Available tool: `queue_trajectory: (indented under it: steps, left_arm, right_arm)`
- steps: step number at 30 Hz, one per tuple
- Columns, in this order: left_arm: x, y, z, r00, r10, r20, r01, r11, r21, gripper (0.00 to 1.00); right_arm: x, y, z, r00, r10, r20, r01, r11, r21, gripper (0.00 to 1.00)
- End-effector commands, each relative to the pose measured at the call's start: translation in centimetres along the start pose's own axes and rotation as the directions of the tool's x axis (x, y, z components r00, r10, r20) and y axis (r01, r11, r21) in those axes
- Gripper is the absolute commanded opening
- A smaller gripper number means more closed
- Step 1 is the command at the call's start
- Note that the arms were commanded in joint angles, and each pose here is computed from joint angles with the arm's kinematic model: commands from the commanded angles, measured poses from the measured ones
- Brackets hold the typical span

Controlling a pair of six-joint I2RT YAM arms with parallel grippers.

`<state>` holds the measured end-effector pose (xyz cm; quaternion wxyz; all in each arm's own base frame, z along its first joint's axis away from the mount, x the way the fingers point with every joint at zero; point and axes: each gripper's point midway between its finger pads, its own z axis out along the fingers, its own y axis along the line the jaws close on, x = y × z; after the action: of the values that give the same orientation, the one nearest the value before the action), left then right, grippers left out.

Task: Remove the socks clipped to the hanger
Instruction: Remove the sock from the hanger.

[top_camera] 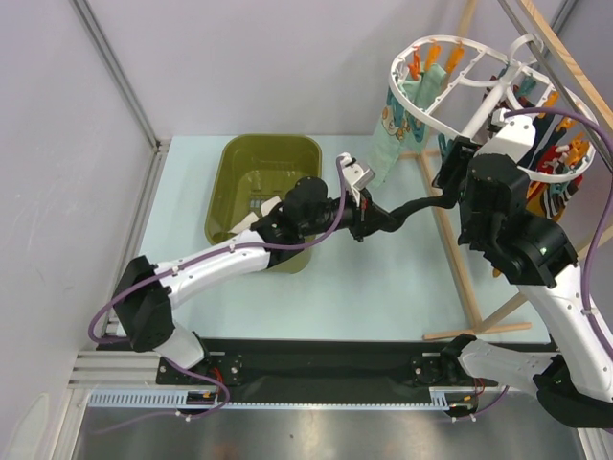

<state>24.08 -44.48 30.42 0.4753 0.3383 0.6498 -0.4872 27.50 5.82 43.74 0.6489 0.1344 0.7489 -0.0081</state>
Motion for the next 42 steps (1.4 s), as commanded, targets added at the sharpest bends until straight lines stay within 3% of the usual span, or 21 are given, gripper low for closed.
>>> queue_trajectory:
  steps: [1, 15, 28, 32, 37, 42]
  left_arm:
    - [-2.9, -2.1, -1.5, 0.997, 0.01, 0.076, -0.014, 0.999, 0.047, 0.0]
    - [-2.2, -3.3, -2.0, 0.999, -0.042, 0.024, 0.039, 0.993, 0.112, 0.0]
    - [-2.0, -3.8, -3.0, 0.997, -0.077, -0.002, 0.076, 0.981, 0.179, 0.0]
    - [-2.1, -4.1, -3.3, 0.995, -0.103, -0.01, 0.102, 0.972, 0.213, 0.0]
    - [-2.2, -4.6, -3.5, 0.993, -0.118, -0.023, 0.12, 0.958, 0.259, 0.0]
    - [-2.3, -4.8, -3.8, 0.992, -0.122, -0.03, 0.126, 0.955, 0.268, 0.0]
  right_arm:
    - [-1.2, 0.2, -0.2, 0.999, -0.009, 0.047, 0.01, 1.0, -0.025, 0.63]
    - [-0.8, 0.4, 0.1, 0.999, -0.03, 0.044, 0.032, 0.999, -0.044, 0.65]
    - [-0.7, 0.6, 0.8, 0.998, -0.03, 0.049, 0.032, 0.998, -0.057, 0.57]
    - [-0.4, 0.5, 0.8, 0.999, -0.026, 0.034, 0.028, 0.997, -0.068, 0.67]
    - [-0.6, 0.2, 0.6, 0.999, -0.024, 0.036, 0.026, 0.997, -0.078, 0.72]
    - [-0.7, 0.1, 0.7, 0.999, -0.028, 0.042, 0.032, 0.996, -0.08, 0.61]
